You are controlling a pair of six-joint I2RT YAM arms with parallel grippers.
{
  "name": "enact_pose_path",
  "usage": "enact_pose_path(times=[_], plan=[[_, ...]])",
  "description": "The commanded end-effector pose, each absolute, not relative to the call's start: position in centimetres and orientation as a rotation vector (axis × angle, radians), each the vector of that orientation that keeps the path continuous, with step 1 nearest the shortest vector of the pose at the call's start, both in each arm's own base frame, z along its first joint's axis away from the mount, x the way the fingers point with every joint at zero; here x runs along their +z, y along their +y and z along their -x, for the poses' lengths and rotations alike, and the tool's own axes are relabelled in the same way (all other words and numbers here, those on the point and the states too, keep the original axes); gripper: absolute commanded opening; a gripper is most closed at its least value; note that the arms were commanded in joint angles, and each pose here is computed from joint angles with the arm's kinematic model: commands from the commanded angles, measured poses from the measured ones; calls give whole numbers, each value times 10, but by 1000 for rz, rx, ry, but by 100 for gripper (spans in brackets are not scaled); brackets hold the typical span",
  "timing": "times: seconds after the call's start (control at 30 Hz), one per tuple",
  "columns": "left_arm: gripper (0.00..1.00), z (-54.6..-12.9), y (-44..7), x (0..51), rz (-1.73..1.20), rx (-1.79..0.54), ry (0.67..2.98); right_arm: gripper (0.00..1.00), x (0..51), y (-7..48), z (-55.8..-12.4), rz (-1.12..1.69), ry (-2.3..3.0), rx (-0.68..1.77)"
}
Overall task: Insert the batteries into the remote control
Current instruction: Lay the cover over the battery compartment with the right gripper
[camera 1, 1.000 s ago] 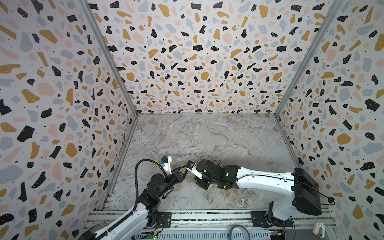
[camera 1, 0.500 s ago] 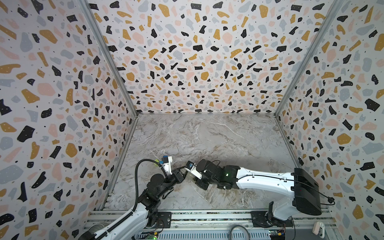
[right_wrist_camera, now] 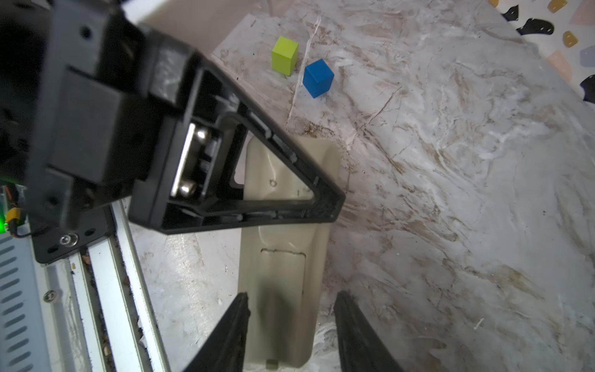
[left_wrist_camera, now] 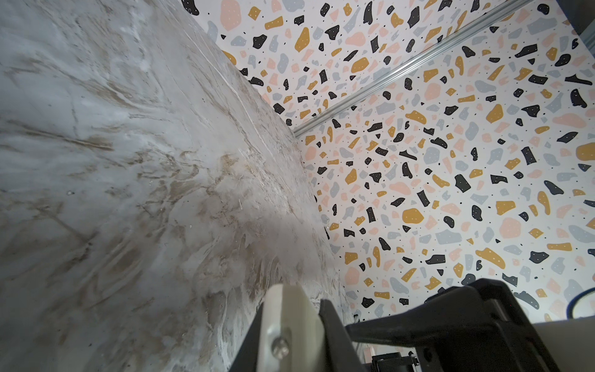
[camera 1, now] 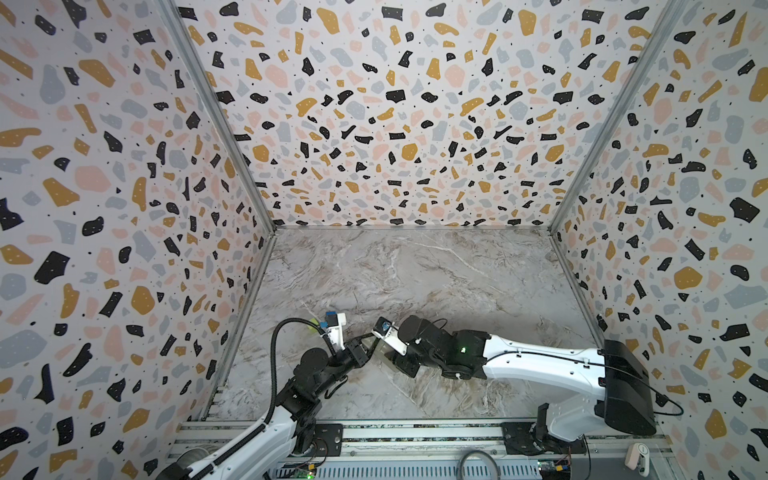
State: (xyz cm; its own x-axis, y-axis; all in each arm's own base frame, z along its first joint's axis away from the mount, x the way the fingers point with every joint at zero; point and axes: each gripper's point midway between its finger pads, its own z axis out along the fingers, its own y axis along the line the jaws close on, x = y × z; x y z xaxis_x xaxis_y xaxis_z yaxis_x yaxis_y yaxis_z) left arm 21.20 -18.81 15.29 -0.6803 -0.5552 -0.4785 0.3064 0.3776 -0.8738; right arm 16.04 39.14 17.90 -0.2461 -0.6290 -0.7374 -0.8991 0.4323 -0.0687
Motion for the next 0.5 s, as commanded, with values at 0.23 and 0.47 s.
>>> enact_pose_path(times=[0.23,0.47], plan=[[0,-205,-190,156,160,-1421,1823,43,181,352,-155,1232,2016,432],[0,-206,-190,158,159,-1428,1820,41,171,351,-154,1244,2028,428]])
